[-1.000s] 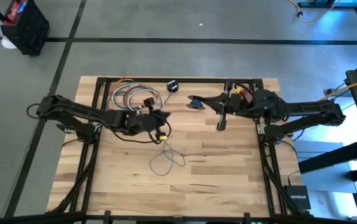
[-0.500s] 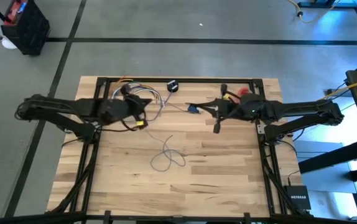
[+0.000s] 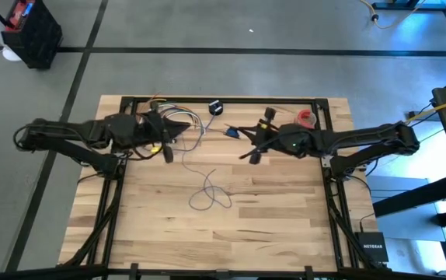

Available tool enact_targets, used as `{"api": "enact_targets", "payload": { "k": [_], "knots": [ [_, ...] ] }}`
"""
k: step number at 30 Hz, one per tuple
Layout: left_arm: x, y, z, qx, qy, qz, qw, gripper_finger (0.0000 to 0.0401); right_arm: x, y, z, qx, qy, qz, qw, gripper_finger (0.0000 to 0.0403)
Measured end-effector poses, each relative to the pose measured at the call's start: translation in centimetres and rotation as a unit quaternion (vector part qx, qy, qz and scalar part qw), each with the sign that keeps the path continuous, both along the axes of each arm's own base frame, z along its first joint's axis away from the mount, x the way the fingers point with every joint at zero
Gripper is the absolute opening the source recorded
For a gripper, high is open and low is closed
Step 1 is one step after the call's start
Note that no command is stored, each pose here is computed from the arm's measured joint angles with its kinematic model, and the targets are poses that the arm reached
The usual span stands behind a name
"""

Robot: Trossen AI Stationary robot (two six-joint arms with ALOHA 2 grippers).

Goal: Coil cords
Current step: Coil the blue wire onto the black spool

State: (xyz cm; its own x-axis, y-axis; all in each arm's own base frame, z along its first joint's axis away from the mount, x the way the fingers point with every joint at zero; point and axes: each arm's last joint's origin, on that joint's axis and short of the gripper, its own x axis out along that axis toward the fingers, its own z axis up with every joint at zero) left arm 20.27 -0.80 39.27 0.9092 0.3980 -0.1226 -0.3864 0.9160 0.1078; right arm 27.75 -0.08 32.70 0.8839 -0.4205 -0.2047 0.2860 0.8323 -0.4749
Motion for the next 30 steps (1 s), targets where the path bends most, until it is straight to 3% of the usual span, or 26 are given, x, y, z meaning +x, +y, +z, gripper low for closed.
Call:
{"api": "enact_targets", "payload": {
  "k": [10, 16, 23, 30],
  "knots": [
    [5.8, -0.9, -1.2, 0.024, -0.044, -0.059, 0.997, 0.0001, 3.2, -0.3, -1.6, -0.023, -0.042, -0.058, 0.997, 0.0005],
    [9.3, -1.7, -3.2, 0.033, -0.047, -0.093, 0.994, 0.0001, 3.6, -1.2, -1.7, 0.014, -0.074, -0.071, 0.995, 0.0005],
    [12.5, -2.1, -6.5, 0.044, -0.011, -0.096, 0.994, 0.0001, 3.7, -1.6, -1.1, 0.062, -0.125, -0.045, 0.989, 0.0005],
    [14.0, -2.2, -8.8, 0.05, 0.029, -0.095, 0.994, 0.0001, 2.4, -1.3, 1.2, 0.091, -0.192, -0.005, 0.977, 0.0005]
  ]
}}
